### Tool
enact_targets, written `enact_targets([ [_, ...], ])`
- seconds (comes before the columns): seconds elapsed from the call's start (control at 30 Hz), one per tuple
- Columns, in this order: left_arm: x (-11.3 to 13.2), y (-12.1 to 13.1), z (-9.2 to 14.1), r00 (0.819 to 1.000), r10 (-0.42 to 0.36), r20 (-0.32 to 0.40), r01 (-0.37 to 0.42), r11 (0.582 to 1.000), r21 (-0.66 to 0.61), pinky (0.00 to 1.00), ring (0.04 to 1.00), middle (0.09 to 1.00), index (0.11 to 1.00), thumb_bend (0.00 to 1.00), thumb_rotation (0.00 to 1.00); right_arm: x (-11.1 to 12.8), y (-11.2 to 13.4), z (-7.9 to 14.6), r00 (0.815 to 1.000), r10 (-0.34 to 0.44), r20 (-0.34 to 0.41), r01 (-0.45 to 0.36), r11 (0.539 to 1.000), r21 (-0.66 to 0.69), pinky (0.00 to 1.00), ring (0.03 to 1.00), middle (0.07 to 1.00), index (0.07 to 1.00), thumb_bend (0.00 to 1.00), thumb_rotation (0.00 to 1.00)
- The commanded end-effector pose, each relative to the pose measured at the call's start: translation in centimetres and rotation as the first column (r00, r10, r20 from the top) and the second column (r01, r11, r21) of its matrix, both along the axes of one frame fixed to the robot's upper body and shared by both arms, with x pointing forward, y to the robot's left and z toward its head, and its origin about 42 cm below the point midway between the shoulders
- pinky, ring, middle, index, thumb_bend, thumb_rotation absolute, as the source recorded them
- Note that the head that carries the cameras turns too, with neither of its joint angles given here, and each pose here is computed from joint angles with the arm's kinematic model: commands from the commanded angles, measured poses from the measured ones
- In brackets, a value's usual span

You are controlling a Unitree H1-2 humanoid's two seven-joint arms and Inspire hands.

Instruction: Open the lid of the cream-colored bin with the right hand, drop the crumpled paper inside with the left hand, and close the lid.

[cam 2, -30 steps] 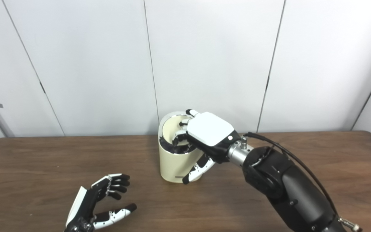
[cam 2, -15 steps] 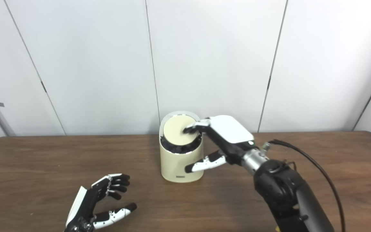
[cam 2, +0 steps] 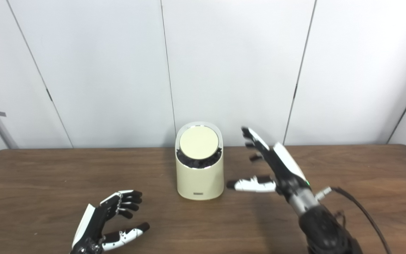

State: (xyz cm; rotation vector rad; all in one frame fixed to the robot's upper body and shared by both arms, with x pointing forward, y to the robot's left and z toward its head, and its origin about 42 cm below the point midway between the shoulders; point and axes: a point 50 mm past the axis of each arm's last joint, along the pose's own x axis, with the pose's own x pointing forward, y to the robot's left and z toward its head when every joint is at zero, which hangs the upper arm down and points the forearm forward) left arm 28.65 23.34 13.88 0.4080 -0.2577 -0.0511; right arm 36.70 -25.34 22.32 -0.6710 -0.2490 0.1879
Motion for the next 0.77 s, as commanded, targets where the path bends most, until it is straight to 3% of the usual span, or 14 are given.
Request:
enact_targets([
  [0.0,0.6,-0.1,1.6,0.997,-0.013,0.071,0.013,1.000,-0.001,0.56,0.642,0.684,0.706,0.72,0.09,-0.3,-0.2,1.6,0.995,0.026,0.093,-0.029,0.999,0.028,0.74,0.872,0.933,0.971,0.84,0.42],
  [0.23,0.9,0.2,2.0,0.997,-0.012,0.080,0.012,1.000,0.006,0.55,0.645,0.688,0.707,0.72,0.10,-2.9,-0.2,-0.9,0.997,0.070,0.027,-0.073,0.992,0.107,0.79,0.896,0.971,0.980,0.85,0.29],
  [0.4,1.1,0.3,2.2,0.996,-0.010,0.092,0.010,1.000,0.005,0.55,0.641,0.692,0.707,0.71,0.10,-3.9,-0.2,-2.0,0.998,0.065,0.008,-0.065,0.991,0.116,0.85,0.912,0.987,0.989,0.84,0.31],
  [0.73,1.1,0.3,2.3,0.996,-0.018,0.090,0.019,1.000,-0.007,0.55,0.649,0.718,0.738,0.74,0.13,-4.7,0.1,-3.4,0.999,0.039,0.003,-0.039,0.994,0.102,0.78,0.898,0.974,0.984,0.84,0.36],
])
